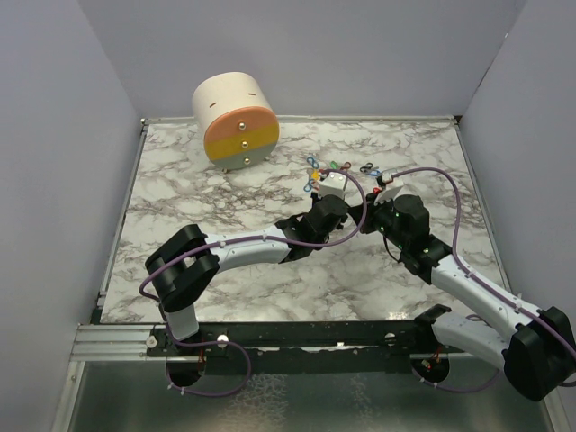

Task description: Put the keys on the keyring

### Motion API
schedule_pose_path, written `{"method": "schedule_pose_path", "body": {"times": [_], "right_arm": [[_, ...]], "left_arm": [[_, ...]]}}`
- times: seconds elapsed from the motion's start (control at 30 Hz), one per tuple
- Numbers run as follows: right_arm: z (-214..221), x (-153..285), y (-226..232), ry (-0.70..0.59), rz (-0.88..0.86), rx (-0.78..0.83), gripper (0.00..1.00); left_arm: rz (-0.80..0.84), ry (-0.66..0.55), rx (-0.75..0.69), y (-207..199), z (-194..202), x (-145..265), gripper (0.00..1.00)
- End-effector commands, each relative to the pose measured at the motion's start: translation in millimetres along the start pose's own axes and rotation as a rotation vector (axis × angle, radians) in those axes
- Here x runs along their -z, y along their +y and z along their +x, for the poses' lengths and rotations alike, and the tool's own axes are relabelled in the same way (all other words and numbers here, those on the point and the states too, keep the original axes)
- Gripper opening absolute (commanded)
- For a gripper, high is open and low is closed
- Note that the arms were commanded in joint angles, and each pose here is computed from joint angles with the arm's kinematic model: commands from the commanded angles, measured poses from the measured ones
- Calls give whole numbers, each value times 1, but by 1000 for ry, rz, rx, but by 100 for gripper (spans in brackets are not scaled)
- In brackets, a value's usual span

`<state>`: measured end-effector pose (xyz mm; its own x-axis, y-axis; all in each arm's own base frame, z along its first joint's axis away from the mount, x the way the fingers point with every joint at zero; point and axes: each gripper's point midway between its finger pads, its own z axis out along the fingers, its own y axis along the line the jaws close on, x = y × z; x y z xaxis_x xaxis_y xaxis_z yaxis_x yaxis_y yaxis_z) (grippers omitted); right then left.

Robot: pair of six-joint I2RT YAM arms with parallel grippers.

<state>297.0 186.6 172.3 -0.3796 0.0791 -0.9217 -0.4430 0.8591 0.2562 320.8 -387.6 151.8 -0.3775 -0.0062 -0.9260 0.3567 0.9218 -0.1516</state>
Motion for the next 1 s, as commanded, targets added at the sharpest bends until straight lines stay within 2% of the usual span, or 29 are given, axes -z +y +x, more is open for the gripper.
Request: {"method": "schedule_pose_path", "body": {"times": [0.0,0.97], "right_arm": [[-10,3,10,-22,-43,23,1],[-8,3,14,-15,-64,31,1]], "left_arm": [[-17,-53,14,-2,-17,-2,0],[-44,-70,33,12,-22,-2,0]]}}
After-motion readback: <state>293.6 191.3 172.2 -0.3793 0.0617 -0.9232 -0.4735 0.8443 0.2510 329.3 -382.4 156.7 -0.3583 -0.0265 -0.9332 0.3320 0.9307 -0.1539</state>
